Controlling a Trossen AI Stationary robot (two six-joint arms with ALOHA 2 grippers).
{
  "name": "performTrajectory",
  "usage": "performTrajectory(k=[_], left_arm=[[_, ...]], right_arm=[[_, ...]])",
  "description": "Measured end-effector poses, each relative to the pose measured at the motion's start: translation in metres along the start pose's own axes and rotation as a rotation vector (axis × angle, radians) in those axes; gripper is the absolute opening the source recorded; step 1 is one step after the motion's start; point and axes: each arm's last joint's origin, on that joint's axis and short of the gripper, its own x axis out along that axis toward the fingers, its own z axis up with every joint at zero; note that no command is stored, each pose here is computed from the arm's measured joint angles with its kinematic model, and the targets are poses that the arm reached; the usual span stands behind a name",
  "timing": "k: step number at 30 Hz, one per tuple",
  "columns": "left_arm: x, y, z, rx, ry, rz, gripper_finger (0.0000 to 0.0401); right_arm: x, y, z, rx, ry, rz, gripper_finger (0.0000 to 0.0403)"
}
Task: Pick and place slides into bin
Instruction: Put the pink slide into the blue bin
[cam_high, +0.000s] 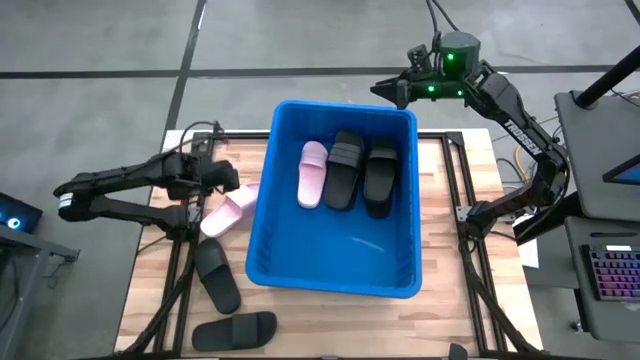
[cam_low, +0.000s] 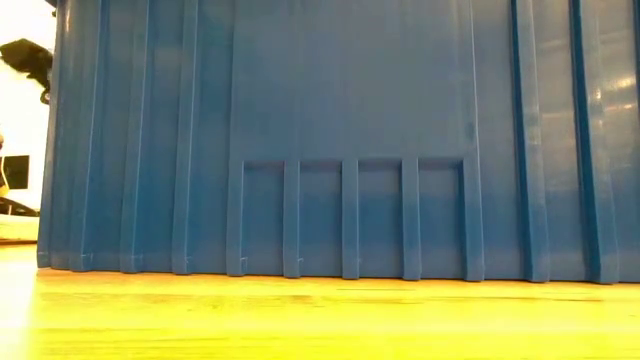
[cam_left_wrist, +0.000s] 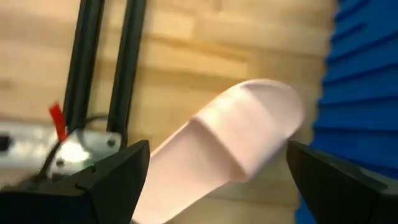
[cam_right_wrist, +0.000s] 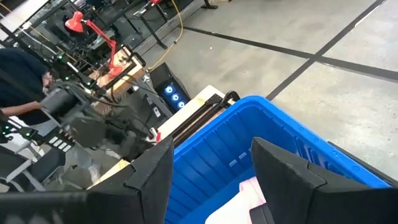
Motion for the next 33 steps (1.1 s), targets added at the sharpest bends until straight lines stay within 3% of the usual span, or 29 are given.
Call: performTrajectory(k=[3,10,18,29,33], left_arm=[[0.021,0.003,-0.01,-0.045,0.053,-0.006,0.0361],[0.057,0.0,-0.025,-0.186,0.069,-0.243,0.0361],[0.083,0.016,-0.037,-0.289,0.085,-0.214,0.0361],[0.107,0.01,-0.044,-0.358,0.023,-0.203,0.0361],[0.113,0.004,-0.043,-0.41,-0.055,-0.274,0.0361]], right_arm=[[0.0,0.0,0.0,0.0,0.0,0.0,0.0206],[0.0,0.0,0.0,0.0,0.0,0.0,0.0206],[0.0,0.0,0.0,0.003,0.0,0.0,0.0206],[0.0,0.0,0.0,-0.006,-0.002,0.001,0.0206],[0.0,0.0,0.0,-0.005,-0.002,0.001,0.0206]])
